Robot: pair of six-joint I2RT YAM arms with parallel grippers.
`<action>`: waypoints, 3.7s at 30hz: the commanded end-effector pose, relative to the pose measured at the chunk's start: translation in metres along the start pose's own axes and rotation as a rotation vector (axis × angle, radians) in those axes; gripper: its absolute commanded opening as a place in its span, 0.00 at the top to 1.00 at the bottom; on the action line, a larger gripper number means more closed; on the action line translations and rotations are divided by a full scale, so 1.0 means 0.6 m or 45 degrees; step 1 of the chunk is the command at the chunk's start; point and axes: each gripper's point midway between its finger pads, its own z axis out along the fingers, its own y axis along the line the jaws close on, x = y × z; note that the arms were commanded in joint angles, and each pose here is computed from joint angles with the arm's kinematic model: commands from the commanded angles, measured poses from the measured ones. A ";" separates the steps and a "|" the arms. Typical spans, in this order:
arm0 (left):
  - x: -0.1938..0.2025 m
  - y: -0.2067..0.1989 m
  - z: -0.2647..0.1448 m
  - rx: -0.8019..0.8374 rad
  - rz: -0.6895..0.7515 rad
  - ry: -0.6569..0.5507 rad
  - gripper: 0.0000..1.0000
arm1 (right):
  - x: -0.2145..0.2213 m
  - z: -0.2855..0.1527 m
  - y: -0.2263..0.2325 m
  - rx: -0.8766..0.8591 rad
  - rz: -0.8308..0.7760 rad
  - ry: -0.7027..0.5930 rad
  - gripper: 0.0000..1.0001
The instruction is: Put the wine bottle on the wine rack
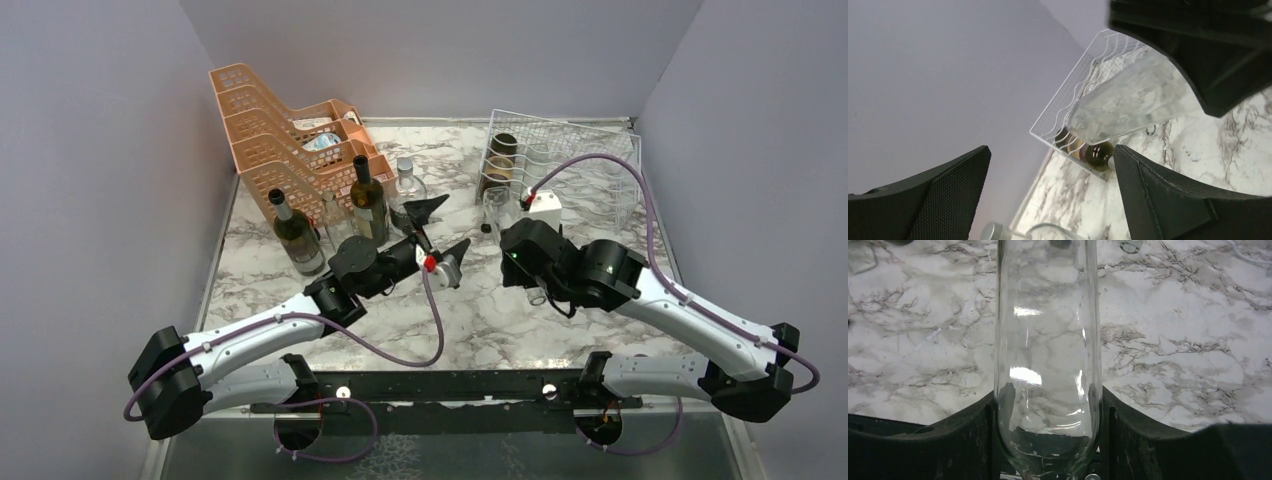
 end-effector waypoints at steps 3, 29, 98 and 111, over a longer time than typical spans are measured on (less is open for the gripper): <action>0.021 0.087 -0.047 -0.472 -0.595 0.151 0.01 | -0.018 0.057 -0.012 -0.020 0.107 0.017 0.99; -0.015 0.110 -0.040 -0.557 -1.283 0.243 0.01 | 0.026 0.183 -0.209 0.228 0.531 0.195 0.99; -0.021 0.081 -0.078 -0.442 -1.272 0.306 0.01 | -0.083 0.425 -0.377 0.211 0.286 -0.384 0.97; -0.023 0.084 -0.074 -0.432 -1.255 0.311 0.01 | -0.093 0.479 -0.398 0.245 0.281 -0.414 0.93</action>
